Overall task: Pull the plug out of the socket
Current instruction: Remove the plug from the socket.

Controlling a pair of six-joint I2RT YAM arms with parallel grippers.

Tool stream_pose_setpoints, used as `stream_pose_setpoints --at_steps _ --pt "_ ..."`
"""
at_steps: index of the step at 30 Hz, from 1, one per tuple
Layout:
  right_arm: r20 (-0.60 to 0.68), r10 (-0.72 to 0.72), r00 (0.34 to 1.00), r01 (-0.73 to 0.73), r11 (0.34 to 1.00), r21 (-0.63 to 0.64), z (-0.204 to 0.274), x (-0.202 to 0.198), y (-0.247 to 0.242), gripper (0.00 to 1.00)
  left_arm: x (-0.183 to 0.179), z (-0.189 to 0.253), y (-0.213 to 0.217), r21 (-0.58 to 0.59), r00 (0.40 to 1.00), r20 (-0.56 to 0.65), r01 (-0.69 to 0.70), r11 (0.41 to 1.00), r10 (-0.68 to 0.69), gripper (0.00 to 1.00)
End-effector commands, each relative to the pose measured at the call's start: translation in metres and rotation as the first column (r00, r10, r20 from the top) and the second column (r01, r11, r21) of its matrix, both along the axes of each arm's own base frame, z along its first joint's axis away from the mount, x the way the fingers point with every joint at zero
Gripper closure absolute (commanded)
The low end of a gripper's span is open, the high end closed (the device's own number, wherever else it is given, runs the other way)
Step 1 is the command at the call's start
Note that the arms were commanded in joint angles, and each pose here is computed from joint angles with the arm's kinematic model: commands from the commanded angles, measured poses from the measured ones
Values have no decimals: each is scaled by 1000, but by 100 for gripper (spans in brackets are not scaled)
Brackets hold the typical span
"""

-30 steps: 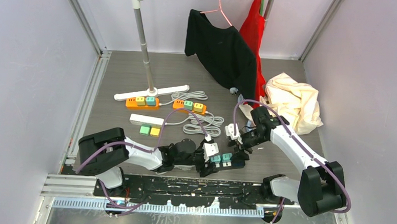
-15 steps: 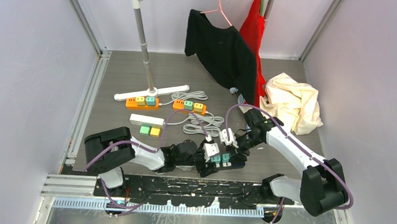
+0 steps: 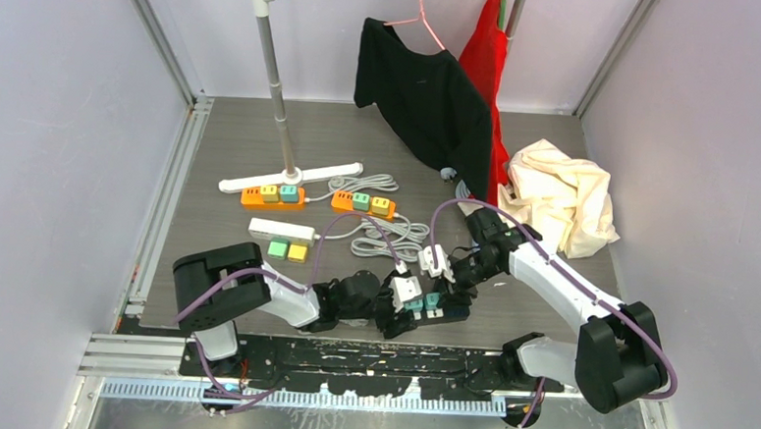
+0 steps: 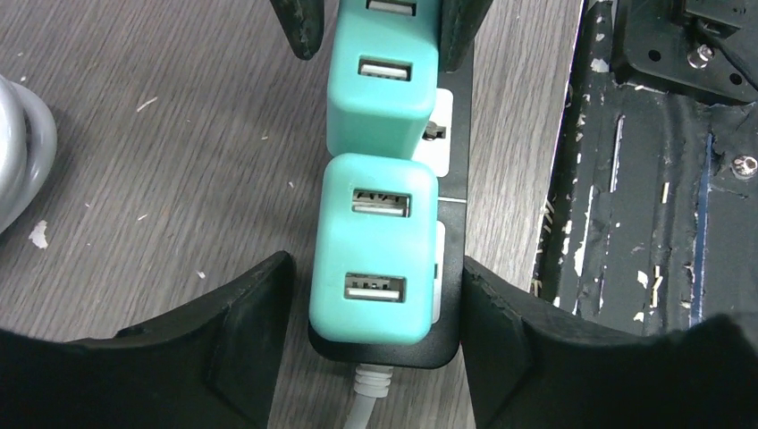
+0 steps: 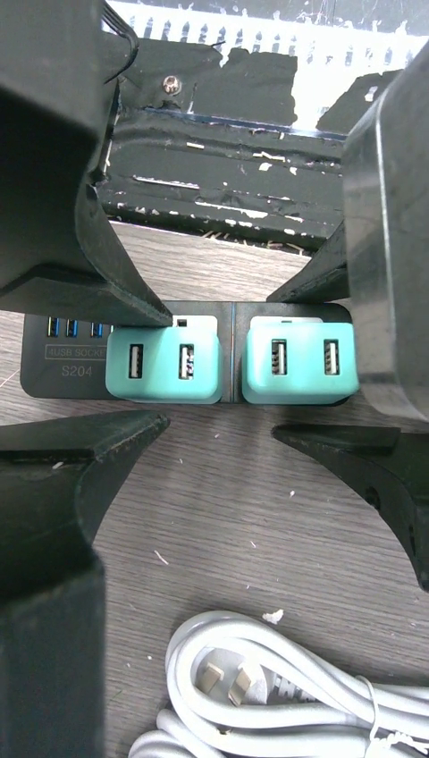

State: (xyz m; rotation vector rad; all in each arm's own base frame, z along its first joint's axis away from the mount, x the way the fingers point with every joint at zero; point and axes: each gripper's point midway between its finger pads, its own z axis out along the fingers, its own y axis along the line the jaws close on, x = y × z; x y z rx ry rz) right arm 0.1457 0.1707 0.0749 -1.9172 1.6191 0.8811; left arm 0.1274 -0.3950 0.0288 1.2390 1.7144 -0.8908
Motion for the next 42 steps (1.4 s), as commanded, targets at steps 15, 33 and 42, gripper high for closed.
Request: stream_pose_setpoints --at_steps 15,33,42 --pt "14 37 999 -37 999 11 6 -2 6 70 13 17 -11 -71 998 43 -47 996 51 97" --pt "19 -102 995 102 995 7 20 22 7 99 20 5 -5 -26 994 69 -80 996 82 100" --pt "9 111 994 -112 993 47 15 -20 -6 99 22 -3 5 -2 992 71 -102 995 102 100"
